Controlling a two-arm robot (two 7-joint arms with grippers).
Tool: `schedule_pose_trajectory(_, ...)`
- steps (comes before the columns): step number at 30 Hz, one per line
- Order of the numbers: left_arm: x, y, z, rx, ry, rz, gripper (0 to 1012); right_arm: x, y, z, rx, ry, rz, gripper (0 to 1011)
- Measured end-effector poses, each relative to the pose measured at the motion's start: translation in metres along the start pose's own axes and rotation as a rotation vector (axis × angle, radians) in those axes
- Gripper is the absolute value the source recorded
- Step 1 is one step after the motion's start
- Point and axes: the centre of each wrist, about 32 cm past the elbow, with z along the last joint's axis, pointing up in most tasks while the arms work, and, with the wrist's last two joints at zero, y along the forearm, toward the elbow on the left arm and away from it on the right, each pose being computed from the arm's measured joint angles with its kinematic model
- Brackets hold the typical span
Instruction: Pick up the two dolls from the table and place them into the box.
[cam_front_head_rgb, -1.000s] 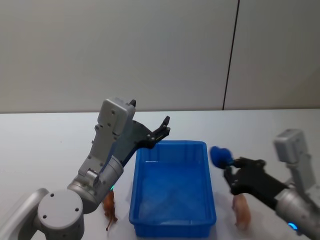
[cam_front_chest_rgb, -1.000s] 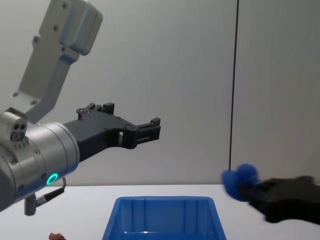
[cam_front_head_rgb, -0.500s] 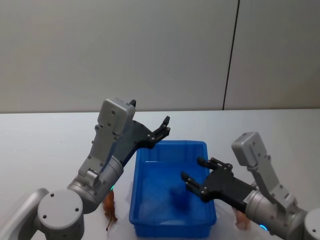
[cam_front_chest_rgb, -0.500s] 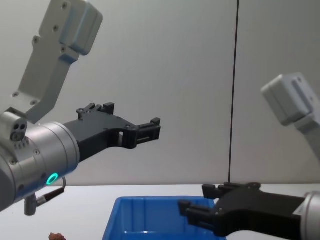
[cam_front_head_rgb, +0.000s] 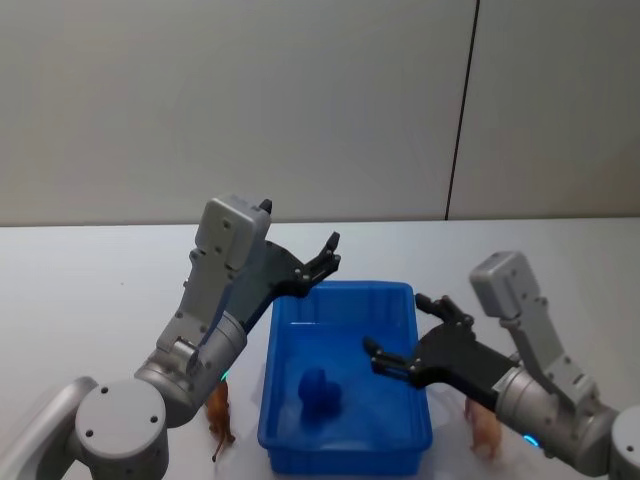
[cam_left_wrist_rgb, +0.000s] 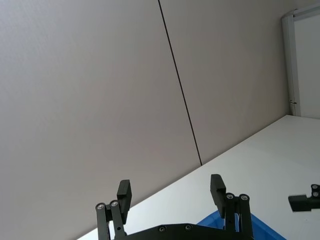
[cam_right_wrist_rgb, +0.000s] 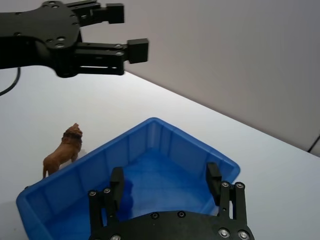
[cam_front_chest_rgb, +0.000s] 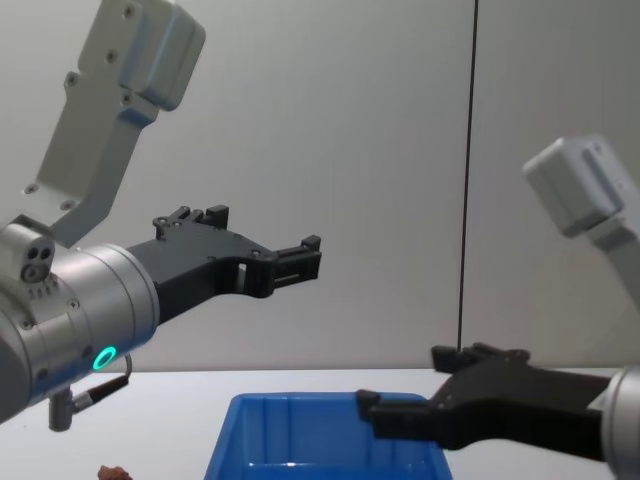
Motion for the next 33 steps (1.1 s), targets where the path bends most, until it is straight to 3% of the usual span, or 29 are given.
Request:
schedule_pose_trajectory(8,0.0,0.0,0.0,0.0,0.0,0.0,1001,0.007,-0.013,-0.003,-0.017,0.024,-0.058,1000)
schedule_pose_trajectory(21,0.0,0.0,0.0,0.0,0.0,0.0,1001,0.013,-0.048,-0.018,-0.123,0.06,-0.148,1000)
schedule_pose_trajectory(33,0.0,0.0,0.0,0.0,0.0,0.0,1001,0.01,-0.067,-0.032,-0.216,0.07,-0.175,1000)
